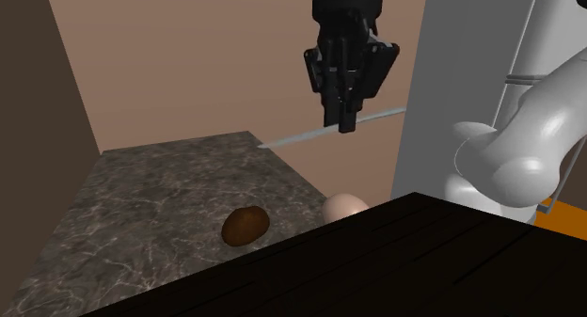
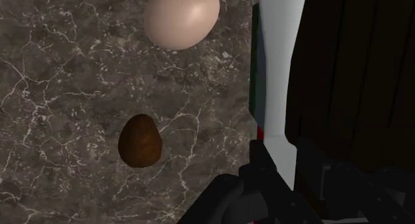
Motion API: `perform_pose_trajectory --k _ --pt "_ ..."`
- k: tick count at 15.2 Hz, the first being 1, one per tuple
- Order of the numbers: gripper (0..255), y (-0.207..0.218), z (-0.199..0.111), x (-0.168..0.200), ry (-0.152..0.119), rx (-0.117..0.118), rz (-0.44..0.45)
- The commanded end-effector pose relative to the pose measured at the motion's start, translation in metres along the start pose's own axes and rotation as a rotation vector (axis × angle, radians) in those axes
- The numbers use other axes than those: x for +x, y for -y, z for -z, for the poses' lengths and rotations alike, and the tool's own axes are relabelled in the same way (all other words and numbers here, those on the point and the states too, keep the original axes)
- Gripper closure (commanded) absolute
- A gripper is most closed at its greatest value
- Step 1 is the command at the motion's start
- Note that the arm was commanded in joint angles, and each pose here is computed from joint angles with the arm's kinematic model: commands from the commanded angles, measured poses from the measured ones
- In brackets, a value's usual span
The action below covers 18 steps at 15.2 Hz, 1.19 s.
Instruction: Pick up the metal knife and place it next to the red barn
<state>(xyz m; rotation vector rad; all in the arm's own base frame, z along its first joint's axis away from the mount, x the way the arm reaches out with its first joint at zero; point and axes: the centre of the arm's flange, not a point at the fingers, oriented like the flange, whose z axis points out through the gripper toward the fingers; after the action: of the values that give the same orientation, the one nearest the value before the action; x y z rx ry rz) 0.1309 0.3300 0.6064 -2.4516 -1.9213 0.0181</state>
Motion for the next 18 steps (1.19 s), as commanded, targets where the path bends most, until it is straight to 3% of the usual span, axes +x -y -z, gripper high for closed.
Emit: perform_pose_trajectory --k 1,18 --pt "255 0.027 0.001 0.001 0.0 0.0 -0.001" --pt "255 0.251 -0.005 0.003 0.0 0.0 -0.001"
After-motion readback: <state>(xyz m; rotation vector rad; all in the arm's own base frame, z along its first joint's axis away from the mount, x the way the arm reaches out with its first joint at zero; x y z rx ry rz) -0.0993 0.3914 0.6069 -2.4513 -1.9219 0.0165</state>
